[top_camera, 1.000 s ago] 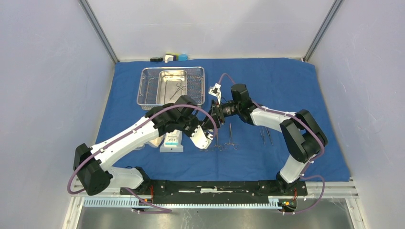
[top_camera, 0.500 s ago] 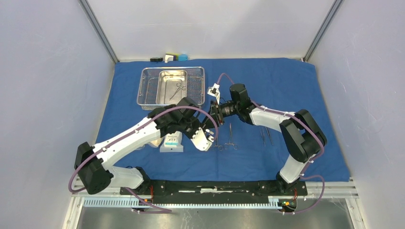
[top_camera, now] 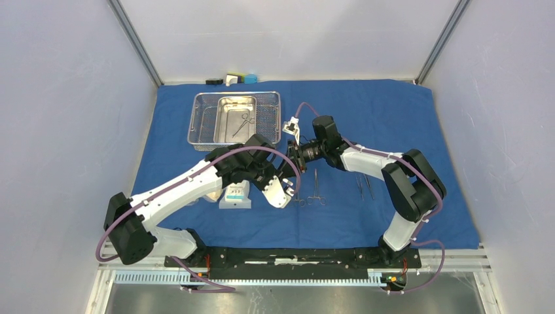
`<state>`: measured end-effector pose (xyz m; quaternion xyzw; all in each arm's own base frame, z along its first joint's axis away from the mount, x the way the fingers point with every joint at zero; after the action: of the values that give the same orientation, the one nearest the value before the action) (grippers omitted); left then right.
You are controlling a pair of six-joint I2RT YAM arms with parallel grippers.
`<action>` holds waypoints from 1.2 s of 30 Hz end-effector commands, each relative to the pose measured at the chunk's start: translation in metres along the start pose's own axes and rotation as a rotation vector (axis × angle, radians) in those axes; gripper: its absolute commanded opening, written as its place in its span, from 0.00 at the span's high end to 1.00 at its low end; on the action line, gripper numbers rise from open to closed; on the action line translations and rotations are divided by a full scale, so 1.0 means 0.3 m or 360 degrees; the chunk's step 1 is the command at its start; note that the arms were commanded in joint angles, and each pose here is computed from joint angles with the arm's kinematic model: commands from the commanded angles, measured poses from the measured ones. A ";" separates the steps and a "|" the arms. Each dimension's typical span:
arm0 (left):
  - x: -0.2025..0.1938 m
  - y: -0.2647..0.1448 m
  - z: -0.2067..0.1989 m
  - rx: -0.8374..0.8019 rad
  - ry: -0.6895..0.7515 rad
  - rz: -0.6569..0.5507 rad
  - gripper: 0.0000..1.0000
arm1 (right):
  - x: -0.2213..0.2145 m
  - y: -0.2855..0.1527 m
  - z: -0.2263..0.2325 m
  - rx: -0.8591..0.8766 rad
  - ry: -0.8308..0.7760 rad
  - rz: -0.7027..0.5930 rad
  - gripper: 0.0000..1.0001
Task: Open and lay out the surgical kit
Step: Place the medical item in the surgical kit.
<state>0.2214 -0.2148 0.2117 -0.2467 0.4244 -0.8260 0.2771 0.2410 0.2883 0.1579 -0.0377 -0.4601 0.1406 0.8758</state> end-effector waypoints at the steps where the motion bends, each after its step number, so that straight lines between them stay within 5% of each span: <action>1: 0.008 -0.003 0.021 0.0041 0.0079 -0.0007 0.98 | 0.042 0.009 0.001 0.0009 -0.0096 -0.0014 0.62; 14: 0.004 -0.002 0.018 0.0046 0.0074 0.0009 0.95 | 0.052 0.010 0.018 0.0014 -0.0137 -0.0018 0.79; 23: -0.020 -0.012 0.030 0.0131 0.0011 0.0100 0.72 | 0.058 -0.024 0.011 -0.0169 -0.0246 0.0023 0.85; 27: -0.024 -0.025 0.045 0.0179 -0.0027 0.0109 0.51 | 0.054 -0.050 0.006 -0.0286 -0.0282 0.0026 0.88; 36: -0.035 -0.116 0.150 0.0404 -0.0272 0.0027 0.39 | 0.009 -0.180 -0.050 -0.0860 -0.0360 0.0087 0.92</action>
<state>0.2363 -0.2099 0.2174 -0.2424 0.3931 -0.8243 0.3274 0.2565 0.2635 0.1662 -0.1678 -0.5491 0.0815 0.8147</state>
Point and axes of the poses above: each gripper's point midway between its finger pads, its own y axis out along the fingers, its own z axis along the line the jaws close on, x = y × z, the point moved 6 cm from there along -y, back along the fingers, and after that the axes turned 4 degrees about -y, right-handed, at the moved point
